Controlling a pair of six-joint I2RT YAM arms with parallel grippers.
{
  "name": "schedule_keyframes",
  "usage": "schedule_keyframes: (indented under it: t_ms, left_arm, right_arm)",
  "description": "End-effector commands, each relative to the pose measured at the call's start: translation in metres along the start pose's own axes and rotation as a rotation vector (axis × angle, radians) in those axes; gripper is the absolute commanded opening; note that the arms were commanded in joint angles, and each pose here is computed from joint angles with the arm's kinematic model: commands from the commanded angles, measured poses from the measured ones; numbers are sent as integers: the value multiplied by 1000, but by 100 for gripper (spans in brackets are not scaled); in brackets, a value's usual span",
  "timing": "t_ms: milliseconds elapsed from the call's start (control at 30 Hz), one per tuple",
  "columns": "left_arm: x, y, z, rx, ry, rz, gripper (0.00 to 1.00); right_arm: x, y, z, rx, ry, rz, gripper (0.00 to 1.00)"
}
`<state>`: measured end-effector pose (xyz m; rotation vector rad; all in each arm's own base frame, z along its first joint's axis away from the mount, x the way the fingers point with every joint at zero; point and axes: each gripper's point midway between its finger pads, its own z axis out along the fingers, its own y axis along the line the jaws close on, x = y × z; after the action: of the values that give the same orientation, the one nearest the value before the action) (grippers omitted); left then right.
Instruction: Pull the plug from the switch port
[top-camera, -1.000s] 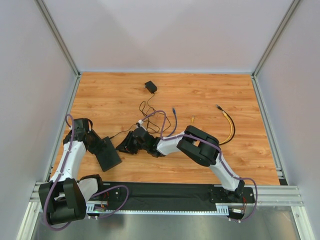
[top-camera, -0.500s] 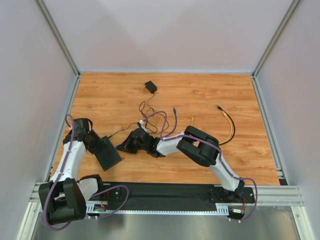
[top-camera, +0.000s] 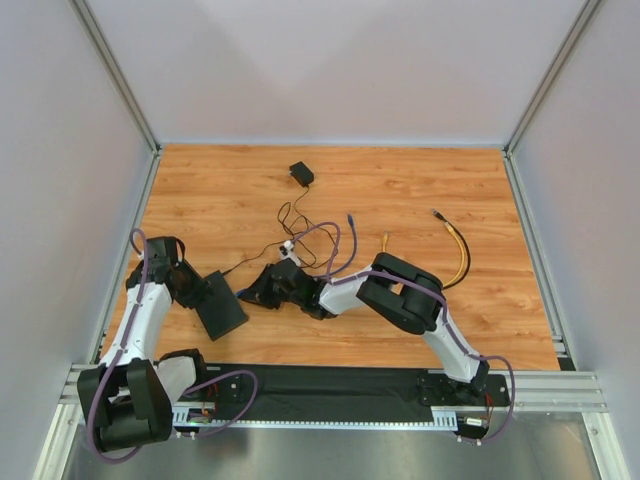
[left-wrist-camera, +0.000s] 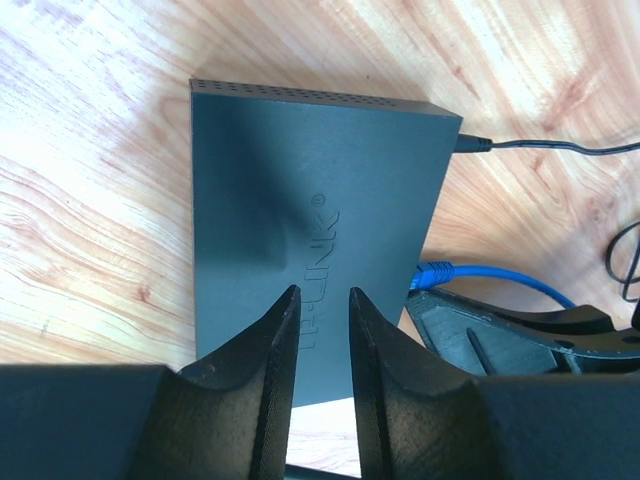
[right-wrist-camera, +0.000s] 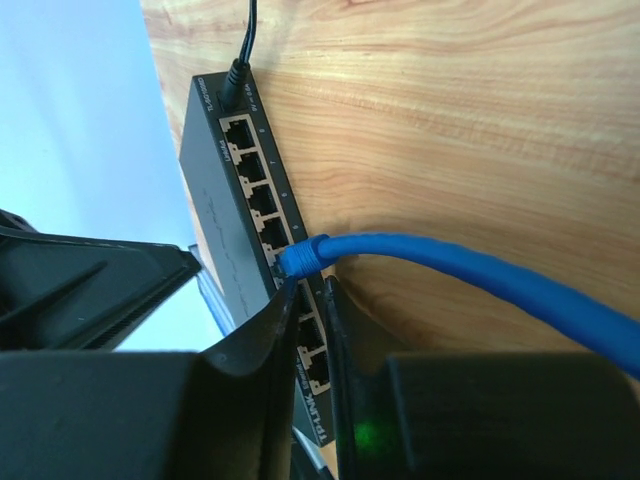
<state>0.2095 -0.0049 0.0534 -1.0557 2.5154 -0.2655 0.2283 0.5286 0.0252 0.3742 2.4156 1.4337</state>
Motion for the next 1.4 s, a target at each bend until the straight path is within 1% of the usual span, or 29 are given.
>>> schedule_keyframes:
  t_ms: [0, 133, 267, 433, 600, 633, 833, 1200, 1367]
  left_arm:
    - [-6, -6, -9, 27, -35, 7, 34]
    - [-9, -11, -14, 39, -40, 17, 33]
    - [-11, -14, -16, 53, -39, 23, 33]
    - [-12, -20, -15, 72, -23, 29, 32]
    - [-10, -20, -11, 68, 0, 35, 31]
    - [-9, -19, -10, 65, 7, 34, 31]
    - [-6, -18, -3, 53, 32, 26, 31]
    - [-3, -15, -2, 47, 37, 23, 31]
    - [-1, -13, 0, 44, 41, 21, 31]
  right_arm:
    - [-8, -4, -8, 27, -19, -97, 19]
    - [-6, 4, -7, 4, 7, -107, 23]
    - [-2, 6, -9, -20, 17, -88, 23]
    - [-7, 14, -13, -83, -8, -73, 24]
    - [-7, 25, -7, -128, 14, -33, 30]
    - [-6, 23, -4, -121, 21, -22, 33]
    - [-3, 17, 3, -99, 40, 4, 36]
    - [-3, 1, 13, -27, 36, 68, 34]
    - [-6, -10, 12, 4, 11, 118, 29]
